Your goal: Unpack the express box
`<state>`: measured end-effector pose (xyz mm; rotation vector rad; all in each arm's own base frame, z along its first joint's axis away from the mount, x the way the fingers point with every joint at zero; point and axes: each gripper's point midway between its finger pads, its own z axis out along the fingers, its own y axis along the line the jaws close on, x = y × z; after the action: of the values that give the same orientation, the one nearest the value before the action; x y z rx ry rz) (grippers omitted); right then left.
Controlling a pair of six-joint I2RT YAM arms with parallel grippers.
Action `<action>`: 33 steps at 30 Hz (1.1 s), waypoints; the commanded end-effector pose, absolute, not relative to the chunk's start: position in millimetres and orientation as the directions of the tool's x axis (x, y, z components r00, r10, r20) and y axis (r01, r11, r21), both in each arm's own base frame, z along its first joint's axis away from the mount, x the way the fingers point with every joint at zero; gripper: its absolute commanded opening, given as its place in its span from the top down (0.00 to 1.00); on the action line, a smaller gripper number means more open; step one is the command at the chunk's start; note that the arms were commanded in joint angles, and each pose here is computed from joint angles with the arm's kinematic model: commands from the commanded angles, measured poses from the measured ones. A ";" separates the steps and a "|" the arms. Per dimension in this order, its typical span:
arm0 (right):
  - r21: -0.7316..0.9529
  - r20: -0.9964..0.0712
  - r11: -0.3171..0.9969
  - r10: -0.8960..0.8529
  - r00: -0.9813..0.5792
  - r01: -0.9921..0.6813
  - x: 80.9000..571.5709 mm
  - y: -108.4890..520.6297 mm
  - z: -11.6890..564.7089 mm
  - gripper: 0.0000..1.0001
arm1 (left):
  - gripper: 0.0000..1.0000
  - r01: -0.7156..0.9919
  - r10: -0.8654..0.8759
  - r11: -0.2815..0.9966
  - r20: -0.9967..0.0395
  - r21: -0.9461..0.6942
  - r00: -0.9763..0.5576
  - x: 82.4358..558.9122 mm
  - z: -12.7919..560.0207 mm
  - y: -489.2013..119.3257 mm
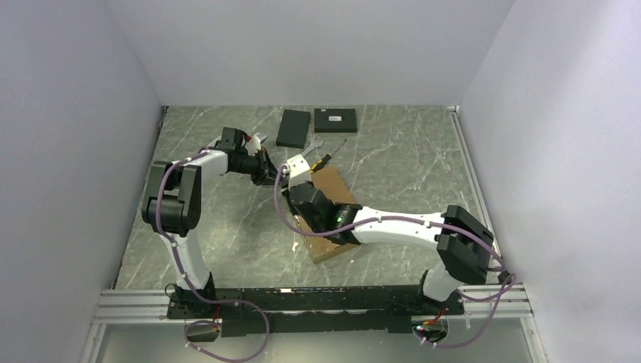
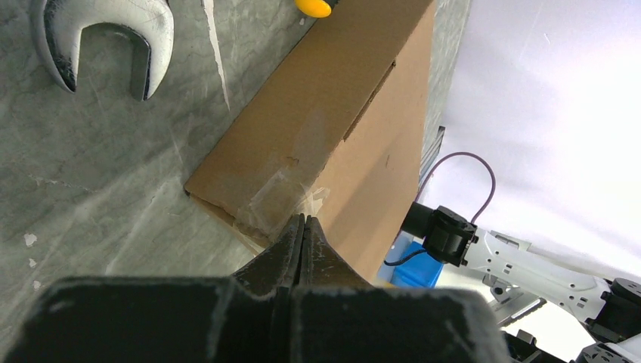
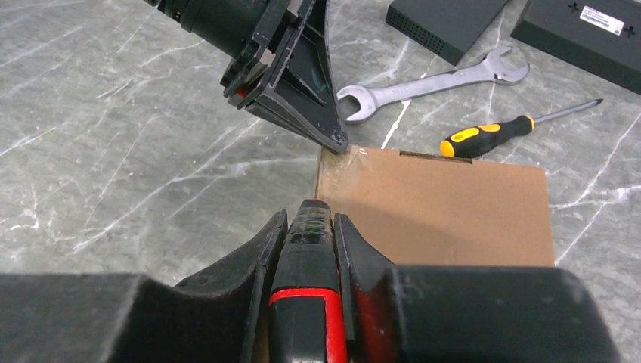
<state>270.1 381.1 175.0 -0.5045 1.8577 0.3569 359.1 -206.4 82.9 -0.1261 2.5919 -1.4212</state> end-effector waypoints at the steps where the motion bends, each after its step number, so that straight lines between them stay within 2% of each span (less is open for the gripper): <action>1: -0.016 -0.938 0.879 -0.178 -0.296 -0.476 263.2 368.0 183.0 1.00 | 1.00 0.034 -0.154 0.583 -0.151 -0.811 -0.976 365.1 75.0 -203.3; 21: -0.018 -0.902 0.871 -0.227 -0.369 -0.491 249.7 367.8 154.8 1.00 | 1.00 0.027 -0.155 0.587 -0.145 -0.809 -0.977 365.2 73.0 -203.0; 33: -0.031 -0.894 0.874 -0.241 -0.377 -0.484 227.7 366.8 161.9 1.00 | 1.00 0.021 -0.157 0.602 -0.144 -0.798 -0.977 365.7 69.2 -201.0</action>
<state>239.8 372.0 156.0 -0.5258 1.9474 0.2986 357.5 -206.5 82.2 -0.1302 2.6100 -1.4117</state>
